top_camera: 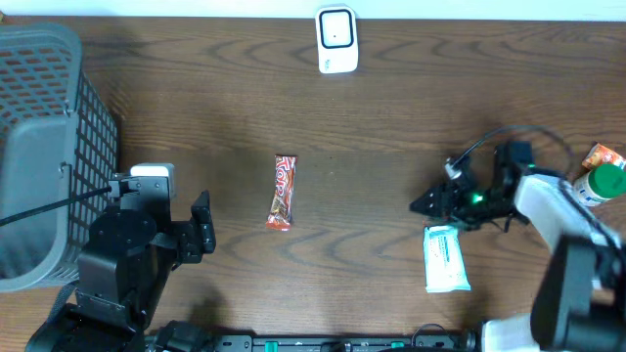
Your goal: Scan the item barcode
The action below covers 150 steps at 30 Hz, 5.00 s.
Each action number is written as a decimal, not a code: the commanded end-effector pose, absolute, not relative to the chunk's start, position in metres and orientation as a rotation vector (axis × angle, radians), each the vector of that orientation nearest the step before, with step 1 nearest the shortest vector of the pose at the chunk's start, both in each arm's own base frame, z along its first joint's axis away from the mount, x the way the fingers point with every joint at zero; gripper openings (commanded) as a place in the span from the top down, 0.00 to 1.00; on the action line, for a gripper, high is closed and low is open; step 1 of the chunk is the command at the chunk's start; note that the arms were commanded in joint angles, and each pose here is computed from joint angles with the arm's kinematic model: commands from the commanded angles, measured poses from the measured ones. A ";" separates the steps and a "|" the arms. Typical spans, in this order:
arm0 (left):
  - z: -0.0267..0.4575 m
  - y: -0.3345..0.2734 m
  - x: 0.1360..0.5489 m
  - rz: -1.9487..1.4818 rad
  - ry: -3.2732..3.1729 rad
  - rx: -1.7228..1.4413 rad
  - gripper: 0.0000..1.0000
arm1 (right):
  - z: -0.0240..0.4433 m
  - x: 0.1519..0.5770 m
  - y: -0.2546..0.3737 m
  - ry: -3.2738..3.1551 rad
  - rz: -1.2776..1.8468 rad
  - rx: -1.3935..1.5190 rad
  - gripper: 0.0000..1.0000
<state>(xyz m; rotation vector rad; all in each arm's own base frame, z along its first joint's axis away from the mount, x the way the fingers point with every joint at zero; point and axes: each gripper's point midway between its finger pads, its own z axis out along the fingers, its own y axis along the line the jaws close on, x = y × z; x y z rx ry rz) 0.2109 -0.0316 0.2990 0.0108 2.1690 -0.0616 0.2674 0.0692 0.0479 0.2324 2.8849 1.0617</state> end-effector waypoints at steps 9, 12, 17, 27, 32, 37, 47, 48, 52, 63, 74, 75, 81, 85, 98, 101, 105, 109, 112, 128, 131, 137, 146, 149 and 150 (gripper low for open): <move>0.305 -0.030 0.211 -0.056 2.152 0.005 0.17 | 0.076 0.211 -0.006 2.980 0.263 0.861 0.77; 0.305 -0.030 0.211 -0.056 2.152 0.005 0.17 | 0.064 0.195 -0.004 2.993 0.250 1.031 0.98; 0.305 -0.030 0.211 -0.056 2.152 0.005 0.17 | 0.033 0.154 -0.011 2.957 0.072 1.429 0.99; 0.305 -0.030 0.211 -0.056 2.152 0.005 0.17 | 0.001 0.116 0.011 2.917 0.120 1.760 0.99; 0.305 -0.030 0.211 -0.056 2.152 0.005 0.17 | 0.001 0.154 0.037 2.874 0.420 1.621 0.99; 0.305 -0.030 0.211 -0.056 2.152 0.005 0.17 | 0.004 0.211 0.046 2.756 0.517 1.312 0.99; 0.305 -0.030 0.211 -0.056 2.152 0.005 0.17 | 0.055 0.271 0.101 2.668 0.799 0.724 0.59; 0.305 -0.030 0.211 -0.056 2.152 0.005 0.17 | 0.062 0.276 0.101 2.656 0.795 0.653 0.12; 0.305 -0.030 0.211 -0.056 2.152 0.005 0.17 | 0.076 0.287 0.102 2.634 0.789 0.411 0.01; 0.305 -0.030 0.211 -0.056 2.152 0.005 0.17 | 0.042 0.299 0.086 2.657 0.890 0.207 0.01; 0.305 -0.030 0.211 -0.056 2.152 0.005 0.17 | -0.019 0.280 0.085 2.834 0.925 0.200 0.12; 0.305 -0.030 0.211 -0.056 2.152 0.005 0.17 | -0.020 0.277 0.087 2.841 0.943 0.177 0.15; 0.305 -0.030 0.211 -0.056 2.152 0.005 0.17 | -0.017 0.268 0.094 2.851 1.009 0.129 0.63; 0.305 -0.030 0.211 -0.056 2.152 0.005 0.17 | -0.015 0.272 0.095 2.827 1.018 0.106 0.99; 0.305 -0.030 0.211 -0.056 2.152 0.005 0.17 | 0.095 0.304 0.072 2.780 0.444 0.081 0.98; 0.305 -0.030 0.211 -0.056 2.152 0.005 0.17 | 0.119 0.299 0.054 2.717 0.070 0.137 0.99; 0.305 -0.030 0.211 -0.056 2.152 0.005 0.17 | 0.124 0.283 0.085 2.708 0.050 -0.001 0.96; 0.305 -0.030 0.211 -0.056 2.152 0.005 0.17 | 0.095 0.272 0.087 2.799 0.124 0.081 0.36; 0.305 -0.030 0.211 -0.056 2.152 0.005 0.17 | 0.075 0.268 0.091 2.850 0.269 0.076 0.04; 0.305 -0.030 0.211 -0.056 2.152 0.005 0.17 | 0.005 0.272 0.111 2.956 0.620 0.000 0.40; 0.305 -0.030 0.211 -0.056 2.152 0.005 0.17 | -0.006 0.269 0.108 2.990 0.630 0.012 0.38; 0.305 -0.030 0.211 -0.056 2.152 0.005 0.17 | -0.025 0.259 0.118 3.038 0.737 0.017 0.22; 0.305 -0.030 0.211 -0.056 2.152 0.005 0.17 | -0.061 0.243 0.128 3.108 0.820 0.053 0.98; 0.305 -0.030 0.211 -0.056 2.152 0.005 0.17 | -0.044 0.264 0.134 3.013 0.877 0.051 0.98; 0.305 -0.030 0.211 -0.056 2.152 0.005 0.17 | -0.033 0.272 0.137 2.971 0.904 0.036 0.98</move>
